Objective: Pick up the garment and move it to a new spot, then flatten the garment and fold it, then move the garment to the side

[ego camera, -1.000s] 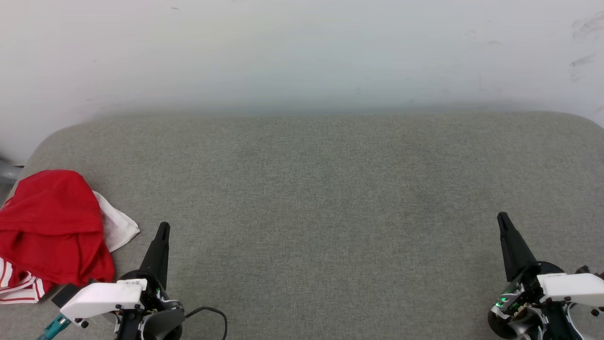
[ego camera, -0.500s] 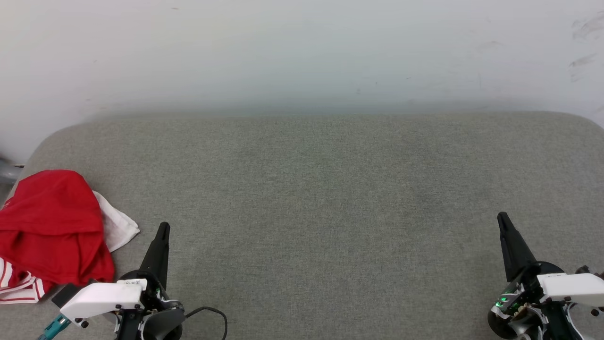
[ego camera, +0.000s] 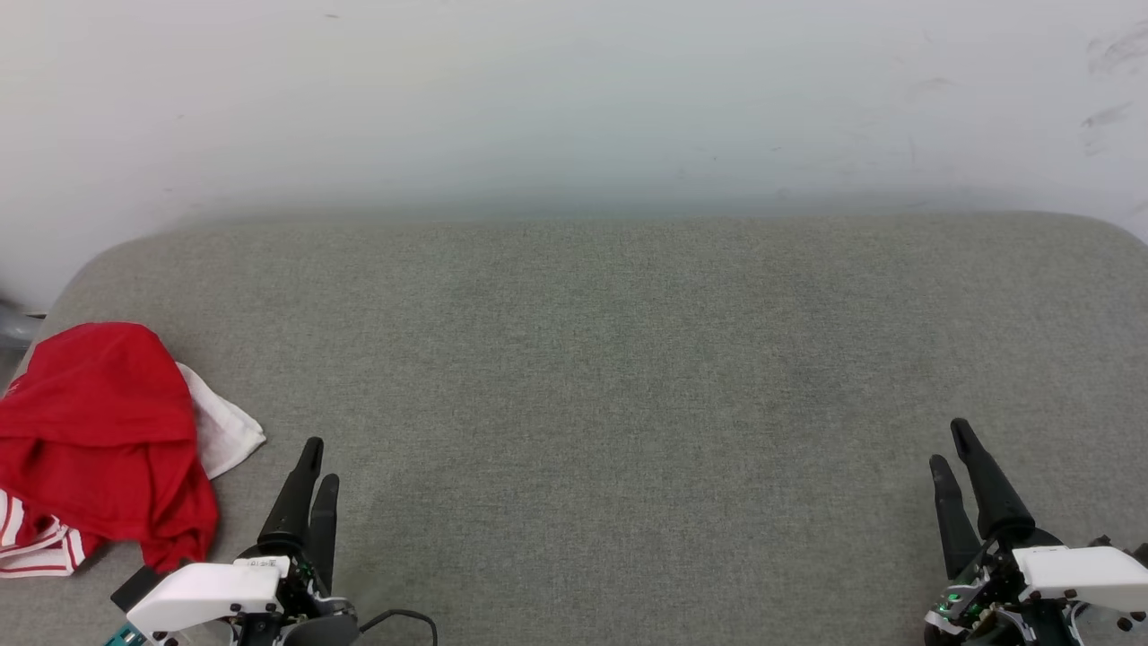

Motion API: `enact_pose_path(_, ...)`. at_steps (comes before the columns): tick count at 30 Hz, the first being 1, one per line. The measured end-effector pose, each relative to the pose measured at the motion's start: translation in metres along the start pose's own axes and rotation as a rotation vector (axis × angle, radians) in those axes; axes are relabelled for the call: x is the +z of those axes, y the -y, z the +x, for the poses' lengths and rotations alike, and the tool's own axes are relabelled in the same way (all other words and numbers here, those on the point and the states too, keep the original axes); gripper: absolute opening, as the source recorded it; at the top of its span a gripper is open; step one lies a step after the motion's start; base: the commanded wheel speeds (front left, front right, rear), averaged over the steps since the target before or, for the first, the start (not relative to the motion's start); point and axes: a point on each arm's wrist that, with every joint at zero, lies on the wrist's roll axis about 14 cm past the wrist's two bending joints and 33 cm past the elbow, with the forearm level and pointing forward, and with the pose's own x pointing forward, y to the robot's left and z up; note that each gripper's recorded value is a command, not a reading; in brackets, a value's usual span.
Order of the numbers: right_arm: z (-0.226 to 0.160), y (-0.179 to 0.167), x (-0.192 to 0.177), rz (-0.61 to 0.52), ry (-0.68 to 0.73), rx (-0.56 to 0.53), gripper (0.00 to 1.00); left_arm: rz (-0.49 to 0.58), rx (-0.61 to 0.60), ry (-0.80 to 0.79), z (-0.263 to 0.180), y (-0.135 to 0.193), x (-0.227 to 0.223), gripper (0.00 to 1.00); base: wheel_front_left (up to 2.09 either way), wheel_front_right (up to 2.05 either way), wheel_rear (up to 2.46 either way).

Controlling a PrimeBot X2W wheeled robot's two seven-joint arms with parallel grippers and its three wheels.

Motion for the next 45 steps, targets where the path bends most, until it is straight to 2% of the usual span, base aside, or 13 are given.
enact_pose_path(15, -0.002, -0.018, -0.011, -0.060, 0.008, 0.059, 1.00, 0.019, -0.082, -0.018, 0.001, 0.026, -0.020, 1.00, 0.00, 0.00, 0.00)
enact_pose_path(21, -0.002, -0.026, -0.011, -0.137, 0.019, 0.082, 1.00, 0.091, -0.116, -0.028, 0.000, 0.037, -0.027, 1.00, 0.00, 0.00, 0.00)
enact_pose_path(39, -0.003, -0.051, -0.013, -0.737, 0.053, 0.160, 1.00, 0.556, -0.189, 0.000, -0.001, 0.055, -0.033, 1.00, 0.00, 0.00, 0.00)
enact_pose_path(45, -0.005, -0.052, -0.018, -0.896, 0.044, 0.169, 1.00, 0.723, -0.195, 0.001, -0.001, 0.053, -0.036, 1.00, 0.00, 0.00, 0.00)
